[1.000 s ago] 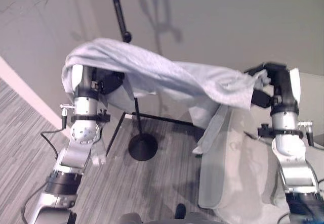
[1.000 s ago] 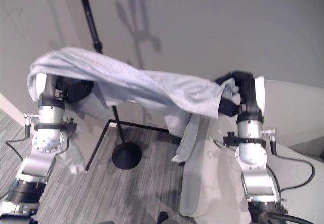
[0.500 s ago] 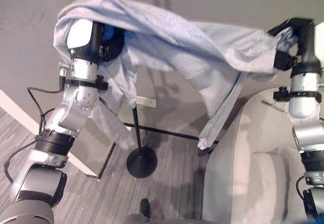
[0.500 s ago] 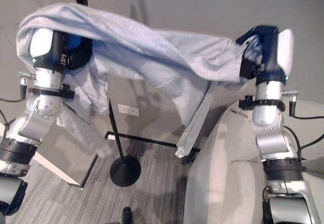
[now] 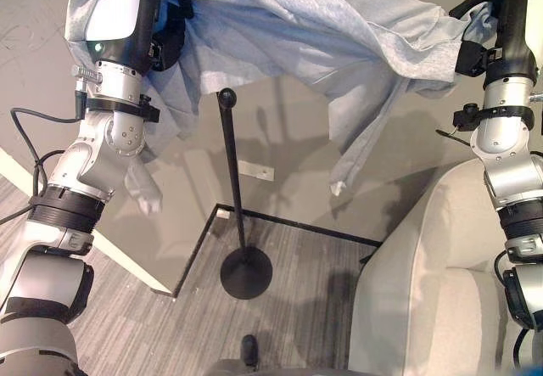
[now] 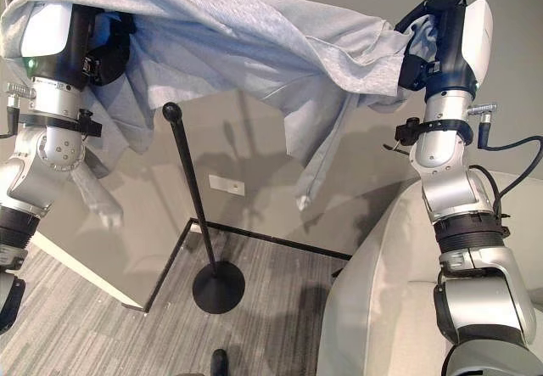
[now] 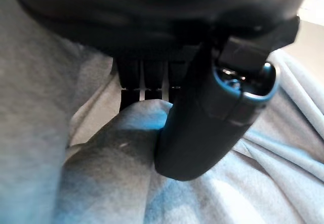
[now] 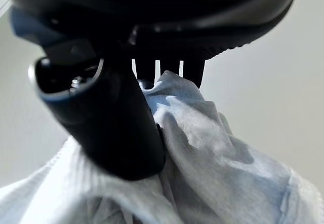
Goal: Hang the clothes on the sofa on the clothes rack.
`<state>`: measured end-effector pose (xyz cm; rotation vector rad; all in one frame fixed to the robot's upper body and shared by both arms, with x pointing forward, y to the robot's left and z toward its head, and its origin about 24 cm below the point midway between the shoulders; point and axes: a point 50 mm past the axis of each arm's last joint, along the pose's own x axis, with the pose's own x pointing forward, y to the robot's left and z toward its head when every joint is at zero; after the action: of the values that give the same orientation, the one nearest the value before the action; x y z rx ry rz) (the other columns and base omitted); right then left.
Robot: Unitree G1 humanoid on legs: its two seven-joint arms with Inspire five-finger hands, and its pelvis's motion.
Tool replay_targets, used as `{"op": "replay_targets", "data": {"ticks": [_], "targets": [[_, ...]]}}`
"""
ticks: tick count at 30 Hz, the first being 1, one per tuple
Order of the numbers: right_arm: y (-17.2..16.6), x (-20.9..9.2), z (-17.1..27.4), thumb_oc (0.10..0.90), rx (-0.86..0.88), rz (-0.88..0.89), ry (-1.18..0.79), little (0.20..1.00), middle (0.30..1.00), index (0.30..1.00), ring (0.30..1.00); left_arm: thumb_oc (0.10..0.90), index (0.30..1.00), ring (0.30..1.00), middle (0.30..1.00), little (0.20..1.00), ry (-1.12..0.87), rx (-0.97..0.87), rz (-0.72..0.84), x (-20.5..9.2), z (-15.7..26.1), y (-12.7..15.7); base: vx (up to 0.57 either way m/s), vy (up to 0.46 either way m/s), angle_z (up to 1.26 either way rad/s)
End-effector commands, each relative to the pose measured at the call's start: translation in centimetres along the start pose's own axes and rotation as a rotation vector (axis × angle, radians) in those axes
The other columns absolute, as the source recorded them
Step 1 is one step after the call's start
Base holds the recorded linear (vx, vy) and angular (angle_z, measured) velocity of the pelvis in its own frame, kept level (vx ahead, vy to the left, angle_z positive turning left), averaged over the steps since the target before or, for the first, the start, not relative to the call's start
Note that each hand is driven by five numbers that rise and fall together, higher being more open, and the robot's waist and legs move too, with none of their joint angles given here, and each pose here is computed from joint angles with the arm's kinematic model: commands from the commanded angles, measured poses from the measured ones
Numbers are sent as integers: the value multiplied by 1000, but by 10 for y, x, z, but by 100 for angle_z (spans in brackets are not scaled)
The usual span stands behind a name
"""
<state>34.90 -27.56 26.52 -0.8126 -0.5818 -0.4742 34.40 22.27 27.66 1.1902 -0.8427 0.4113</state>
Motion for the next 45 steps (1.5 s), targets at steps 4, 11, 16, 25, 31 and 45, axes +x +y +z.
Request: {"op": "replay_targets", "data": {"ticks": [4, 11, 16, 25, 31, 45], "targets": [[-24, 1, 0, 400, -10, -14, -37, 300, 300, 300, 300, 400, 300, 300, 300, 300, 197, 45, 156, -12, -44, 32, 1, -6, -3], [23, -32, -11, 400, 44, 242, 9, 300, 300, 300, 300, 400, 300, 300, 300, 300, 325, -114, -23, -60, -50, -15, -9, -17, 4], [69, -80, -29, 400, 146, 392, 129, 300, 300, 300, 300, 400, 300, 300, 300, 300, 549, -556, -163, -121, -26, -77, -26, -43, 4], [125, -143, -9, 800, 538, 440, 272, 900, 900, 900, 900, 800, 900, 900, 900, 900, 907, -1347, -172, -177, 22, -125, -15, -22, 2], [108, -143, -6, 800, 517, 437, 221, 900, 900, 900, 900, 800, 900, 900, 900, 900, 970, -1320, -250, -195, 13, -120, 0, -1, -1], [33, -146, -10, 800, 485, 396, 51, 900, 900, 900, 900, 800, 900, 900, 900, 900, 724, -1242, -331, -228, -19, -36, -1, 0, 0]]}}
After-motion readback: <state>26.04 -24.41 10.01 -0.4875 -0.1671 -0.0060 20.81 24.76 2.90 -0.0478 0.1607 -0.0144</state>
